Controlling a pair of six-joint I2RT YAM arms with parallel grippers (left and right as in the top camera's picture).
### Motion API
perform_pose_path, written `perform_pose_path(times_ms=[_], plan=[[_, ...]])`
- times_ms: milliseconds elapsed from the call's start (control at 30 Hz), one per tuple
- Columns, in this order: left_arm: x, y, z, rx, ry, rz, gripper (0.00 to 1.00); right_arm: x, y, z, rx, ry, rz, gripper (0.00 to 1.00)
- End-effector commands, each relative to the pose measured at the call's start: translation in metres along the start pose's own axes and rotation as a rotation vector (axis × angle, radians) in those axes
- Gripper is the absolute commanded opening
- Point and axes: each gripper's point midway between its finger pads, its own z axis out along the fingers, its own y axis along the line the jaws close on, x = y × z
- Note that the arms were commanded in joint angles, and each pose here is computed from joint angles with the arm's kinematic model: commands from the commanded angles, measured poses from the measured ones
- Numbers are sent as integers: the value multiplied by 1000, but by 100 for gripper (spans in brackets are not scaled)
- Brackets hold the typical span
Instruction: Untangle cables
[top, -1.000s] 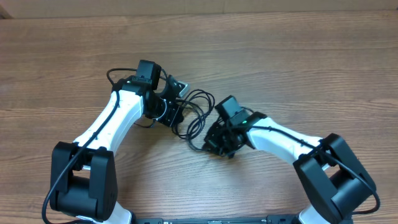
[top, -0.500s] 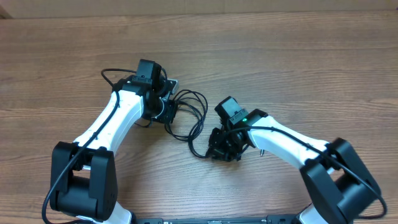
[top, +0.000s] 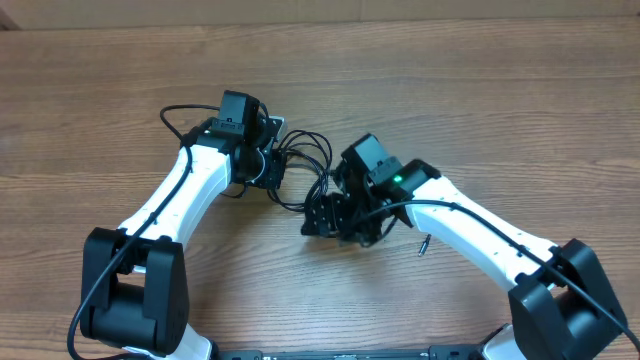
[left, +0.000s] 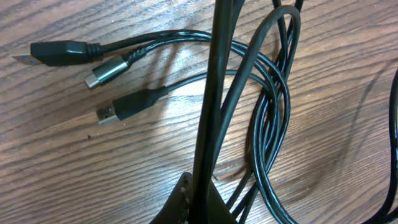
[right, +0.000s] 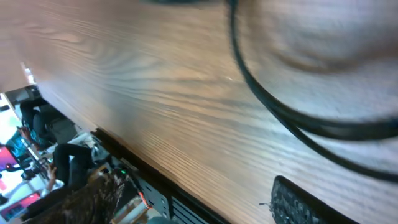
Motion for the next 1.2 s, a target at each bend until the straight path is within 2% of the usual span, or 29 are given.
perform_pose_path(times_ms=[0,167,333,467,567,700,800,967,1167], plan=[[2,2,3,-8,0,-14,4,-28,12,-18,36,-134,-103,82],[10,5,14,-8,-6,-13,4,-79,-4,-30,189,-379,-168,81],[11,11,15,-12,-11,-27,4,-103,1,-21,170,-447,-194,77],[10,18,14,-16,-19,-70,4,-124,-5,-12,198,-503,-237,60],[9,17,13,11,-24,-87,4,-136,0,-4,196,-527,-349,57],[6,8,12,68,-34,-77,5,-149,6,1,203,-564,-470,57],[5,7,11,82,-38,-78,4,-158,5,1,213,-599,-473,58],[3,-15,8,219,-49,-21,4,-164,7,4,201,-618,-482,59],[-1,-10,5,224,-66,-46,4,-167,-5,21,229,-590,-520,59]])
